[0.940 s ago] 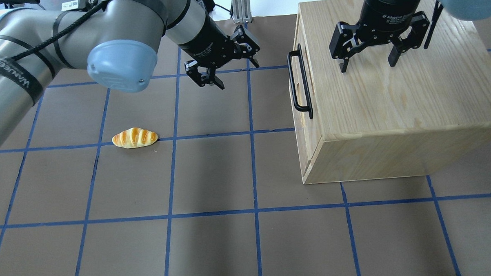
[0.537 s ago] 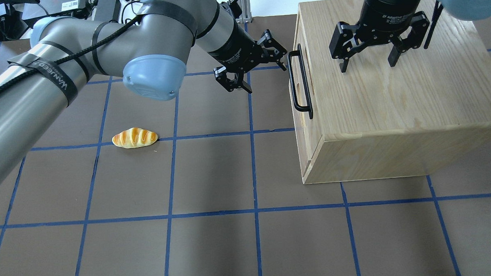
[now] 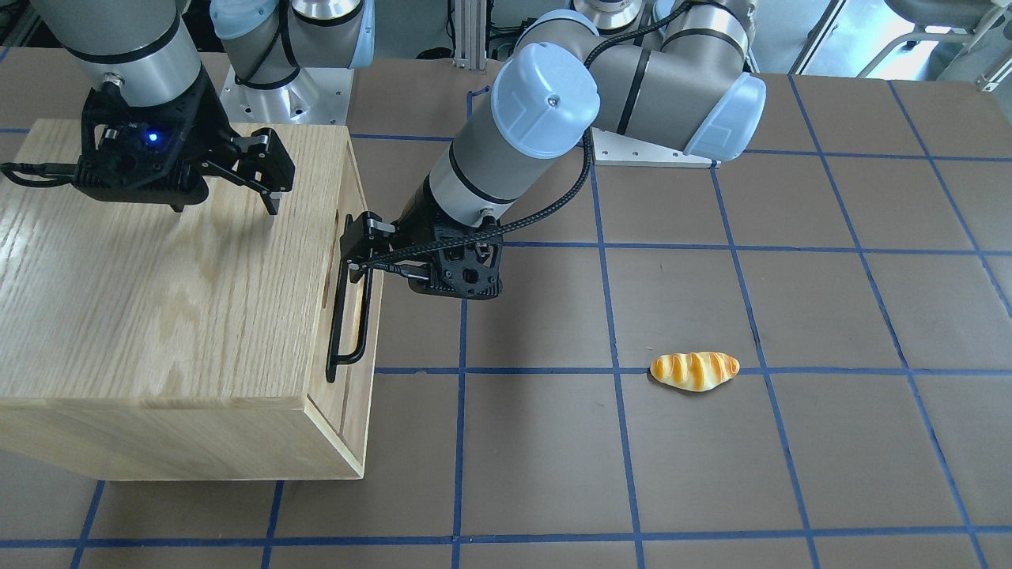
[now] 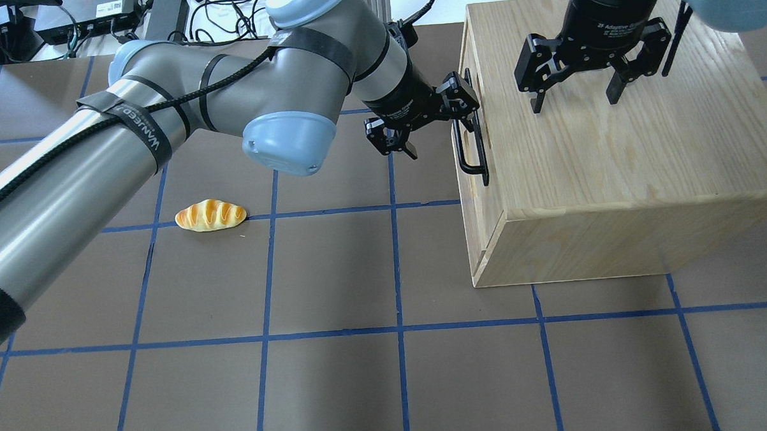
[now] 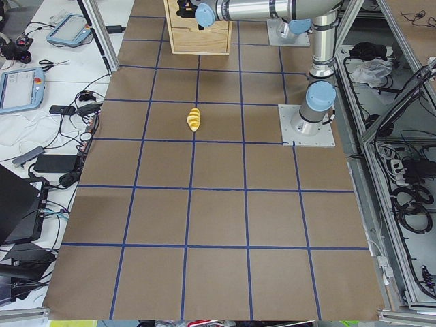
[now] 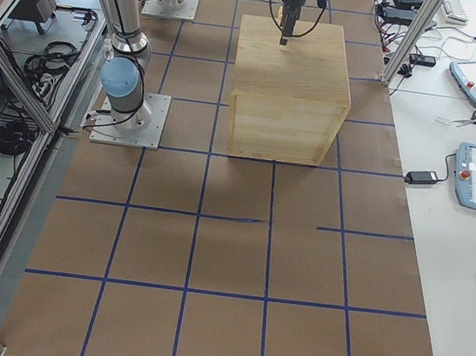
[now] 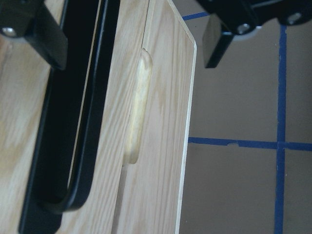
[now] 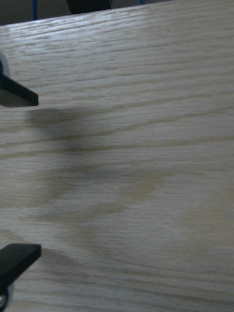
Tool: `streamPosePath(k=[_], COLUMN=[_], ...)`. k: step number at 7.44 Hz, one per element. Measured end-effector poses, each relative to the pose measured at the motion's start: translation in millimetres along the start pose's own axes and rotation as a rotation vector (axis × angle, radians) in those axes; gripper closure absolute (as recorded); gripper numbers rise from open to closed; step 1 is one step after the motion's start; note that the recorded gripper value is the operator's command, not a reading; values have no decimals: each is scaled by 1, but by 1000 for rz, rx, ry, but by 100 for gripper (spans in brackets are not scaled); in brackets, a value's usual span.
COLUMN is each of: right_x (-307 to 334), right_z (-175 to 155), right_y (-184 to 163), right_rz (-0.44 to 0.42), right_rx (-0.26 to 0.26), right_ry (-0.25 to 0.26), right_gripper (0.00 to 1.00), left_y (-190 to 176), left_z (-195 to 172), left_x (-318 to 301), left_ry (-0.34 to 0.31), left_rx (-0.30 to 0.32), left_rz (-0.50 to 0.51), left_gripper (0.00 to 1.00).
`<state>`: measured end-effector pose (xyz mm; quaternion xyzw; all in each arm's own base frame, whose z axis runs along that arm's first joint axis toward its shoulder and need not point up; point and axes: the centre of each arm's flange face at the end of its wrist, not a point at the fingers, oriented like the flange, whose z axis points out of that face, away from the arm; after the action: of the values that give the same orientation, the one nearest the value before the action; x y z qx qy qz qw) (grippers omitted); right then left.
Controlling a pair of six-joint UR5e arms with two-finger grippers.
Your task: Open upper drawer
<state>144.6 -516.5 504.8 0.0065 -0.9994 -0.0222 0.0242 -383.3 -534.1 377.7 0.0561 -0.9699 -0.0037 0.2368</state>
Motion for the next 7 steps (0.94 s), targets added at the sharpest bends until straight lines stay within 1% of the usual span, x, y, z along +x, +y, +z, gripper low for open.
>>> streamPosePath(k=[2,3,4,5,7], right_x=[0,0,0,0,0], right_z=[0,0,0,0,0], right_y=[0,0,0,0,0], right_rz=[0,0,0,0,0], right_rx=[0,0,0,0,0], right_ry=[0,0,0,0,0], right_gripper=[0,0,0,0,0], left_y=[-2,-3,-4,-4,-3], left_z=[6,8,9,7,-1], left_x=[-1,-4,-7,-9,-10], left_ry=[-10,-25,-53,-76,-92], left_rx=[2,7,20,30,44], left_rz=[18,31,53,71,90], left_gripper=[0,0,0,0,0])
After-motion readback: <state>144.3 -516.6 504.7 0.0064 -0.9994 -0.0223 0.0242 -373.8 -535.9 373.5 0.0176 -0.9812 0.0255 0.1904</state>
